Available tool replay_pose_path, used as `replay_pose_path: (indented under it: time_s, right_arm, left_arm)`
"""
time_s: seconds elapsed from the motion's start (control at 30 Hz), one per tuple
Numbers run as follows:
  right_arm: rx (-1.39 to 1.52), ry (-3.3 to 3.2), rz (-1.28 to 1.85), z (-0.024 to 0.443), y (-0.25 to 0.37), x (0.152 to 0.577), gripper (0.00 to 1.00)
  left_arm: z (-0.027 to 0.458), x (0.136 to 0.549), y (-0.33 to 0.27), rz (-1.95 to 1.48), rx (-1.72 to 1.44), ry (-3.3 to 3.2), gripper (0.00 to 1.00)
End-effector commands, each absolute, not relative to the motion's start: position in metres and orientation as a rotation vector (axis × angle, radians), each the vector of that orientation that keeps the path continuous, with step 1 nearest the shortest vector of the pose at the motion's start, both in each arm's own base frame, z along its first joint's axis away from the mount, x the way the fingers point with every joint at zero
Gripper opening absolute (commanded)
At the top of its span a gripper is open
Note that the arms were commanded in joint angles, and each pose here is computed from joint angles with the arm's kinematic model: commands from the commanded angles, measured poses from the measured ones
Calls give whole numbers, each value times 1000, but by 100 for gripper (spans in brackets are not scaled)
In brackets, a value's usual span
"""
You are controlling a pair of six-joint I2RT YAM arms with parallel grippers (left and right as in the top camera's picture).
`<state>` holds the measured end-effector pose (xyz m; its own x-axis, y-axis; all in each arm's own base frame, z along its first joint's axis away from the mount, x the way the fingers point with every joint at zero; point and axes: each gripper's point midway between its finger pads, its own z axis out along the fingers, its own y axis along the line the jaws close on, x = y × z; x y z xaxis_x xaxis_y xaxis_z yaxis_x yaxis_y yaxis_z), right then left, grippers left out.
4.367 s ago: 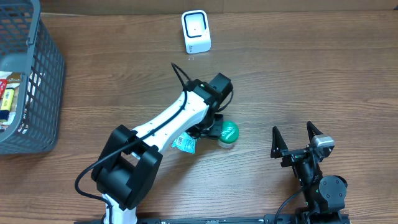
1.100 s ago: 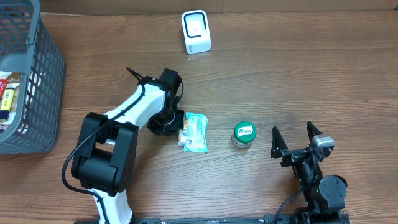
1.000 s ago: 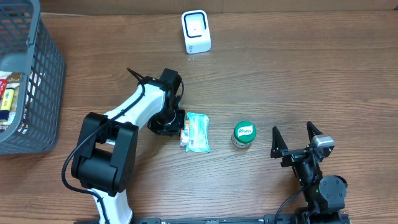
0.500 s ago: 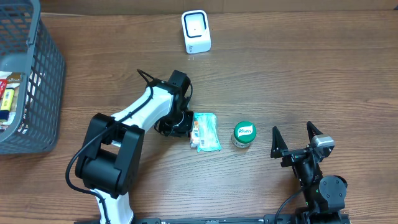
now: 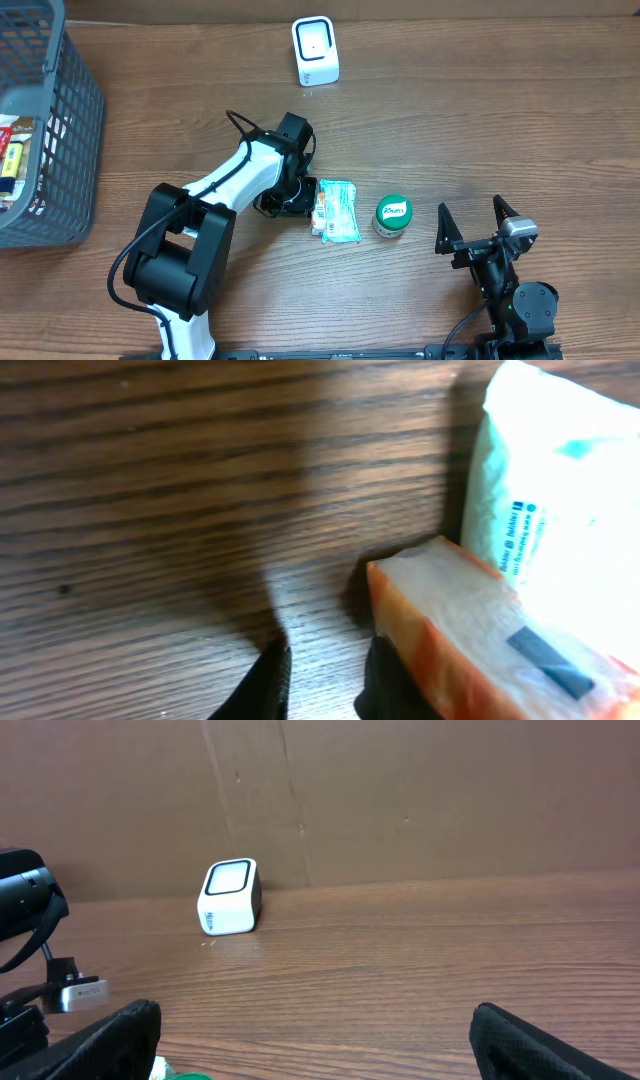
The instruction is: Scan the item barcode
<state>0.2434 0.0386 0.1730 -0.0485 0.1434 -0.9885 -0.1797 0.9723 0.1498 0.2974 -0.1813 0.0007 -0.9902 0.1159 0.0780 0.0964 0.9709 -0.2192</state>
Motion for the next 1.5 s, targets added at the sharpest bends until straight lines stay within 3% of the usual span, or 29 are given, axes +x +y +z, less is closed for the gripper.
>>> replay_pose_path:
  time_s: [0.0,0.3,0.47,0.77,1.0,1.1,1.13,1.27,1.47]
  right_arm:
    - [-24,1594,263,171,38,243,100]
    - [-24,1594,263,171,38,243,100]
    - [-24,1594,263,171,38,243,100]
    - [-24,1594,263,171,38,243,100]
    - [-24,1594,263,171,38,243,100]
    - [-24,1594,263,171,38,243,100]
    - [-24,1594,263,171,38,243,100]
    - [-24,1594,263,171,38,243,100]
    - [-24,1594,263,171,38,243,100]
  left_arm:
    - [-4,299,-166,186,-121,-3059,15]
    - [2,308,-154,92,-108,-3089,18]
    - [37,338,-135,-3,-44,-3149,15]
    - [191,430,-72,-29,186,-3443,13]
    - [316,455,30,-275,579,-3707,21]
    - [363,453,69,-385,640,-3813,66]
    - [377,451,82,-423,675,-3841,75]
    - [413,435,137,-612,804,-3881,80]
    - [402,405,215,-748,1106,-3716,91]
